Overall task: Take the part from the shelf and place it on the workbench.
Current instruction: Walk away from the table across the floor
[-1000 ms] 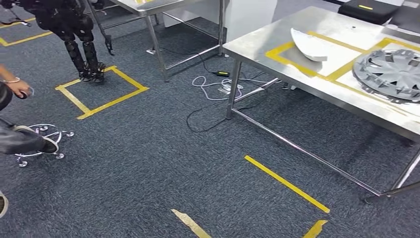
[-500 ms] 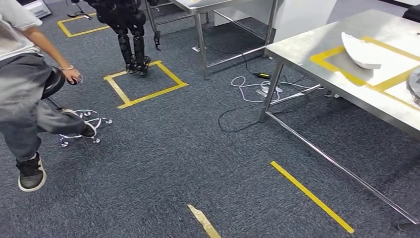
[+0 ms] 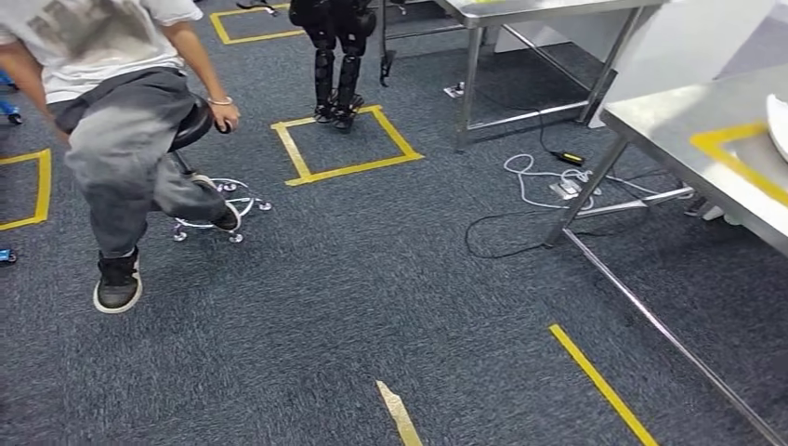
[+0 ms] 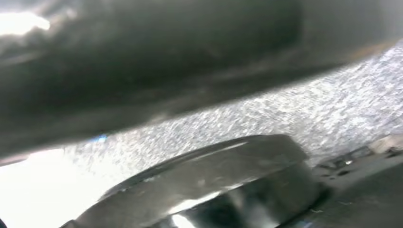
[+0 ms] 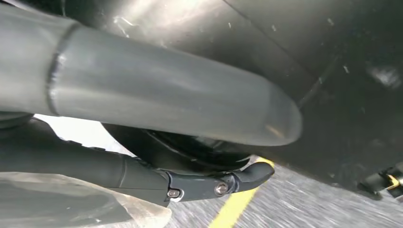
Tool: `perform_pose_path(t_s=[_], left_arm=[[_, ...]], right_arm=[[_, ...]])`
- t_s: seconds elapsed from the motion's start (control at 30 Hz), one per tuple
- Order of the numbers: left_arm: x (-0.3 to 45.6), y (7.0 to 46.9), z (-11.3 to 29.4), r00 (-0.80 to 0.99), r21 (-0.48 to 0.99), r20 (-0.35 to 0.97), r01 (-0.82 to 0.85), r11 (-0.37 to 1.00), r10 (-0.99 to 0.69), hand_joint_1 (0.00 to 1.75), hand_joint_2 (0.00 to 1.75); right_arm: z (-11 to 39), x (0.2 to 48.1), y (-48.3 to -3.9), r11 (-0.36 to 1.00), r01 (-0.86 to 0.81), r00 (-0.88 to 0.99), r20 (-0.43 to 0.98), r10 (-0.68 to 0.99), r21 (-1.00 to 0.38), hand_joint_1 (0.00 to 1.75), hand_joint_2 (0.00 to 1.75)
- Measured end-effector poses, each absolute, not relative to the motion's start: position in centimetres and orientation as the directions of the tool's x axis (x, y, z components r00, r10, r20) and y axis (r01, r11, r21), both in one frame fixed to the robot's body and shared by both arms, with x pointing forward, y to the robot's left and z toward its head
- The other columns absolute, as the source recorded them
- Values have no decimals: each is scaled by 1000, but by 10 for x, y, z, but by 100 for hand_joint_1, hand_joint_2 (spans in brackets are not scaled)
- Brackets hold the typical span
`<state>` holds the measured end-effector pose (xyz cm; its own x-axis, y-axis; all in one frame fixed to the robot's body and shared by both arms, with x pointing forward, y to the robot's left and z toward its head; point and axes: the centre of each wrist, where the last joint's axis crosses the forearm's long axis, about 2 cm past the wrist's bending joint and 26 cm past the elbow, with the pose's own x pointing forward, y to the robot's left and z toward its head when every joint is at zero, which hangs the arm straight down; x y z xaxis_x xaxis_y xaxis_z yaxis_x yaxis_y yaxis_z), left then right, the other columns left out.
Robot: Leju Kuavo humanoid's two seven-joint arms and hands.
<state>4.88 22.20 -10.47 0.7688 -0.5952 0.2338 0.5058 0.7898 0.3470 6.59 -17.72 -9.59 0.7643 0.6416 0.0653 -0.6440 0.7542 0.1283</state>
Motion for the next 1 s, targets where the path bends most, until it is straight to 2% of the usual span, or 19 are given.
perform_pose_path(t_s=[1.0], left_arm=[[46, 222, -105, 765, 340, 228, 518, 785, -603, 0, 0]], right_arm=[[-95, 67, -177, 738, -663, 747, 53, 662, 127, 0, 0]])
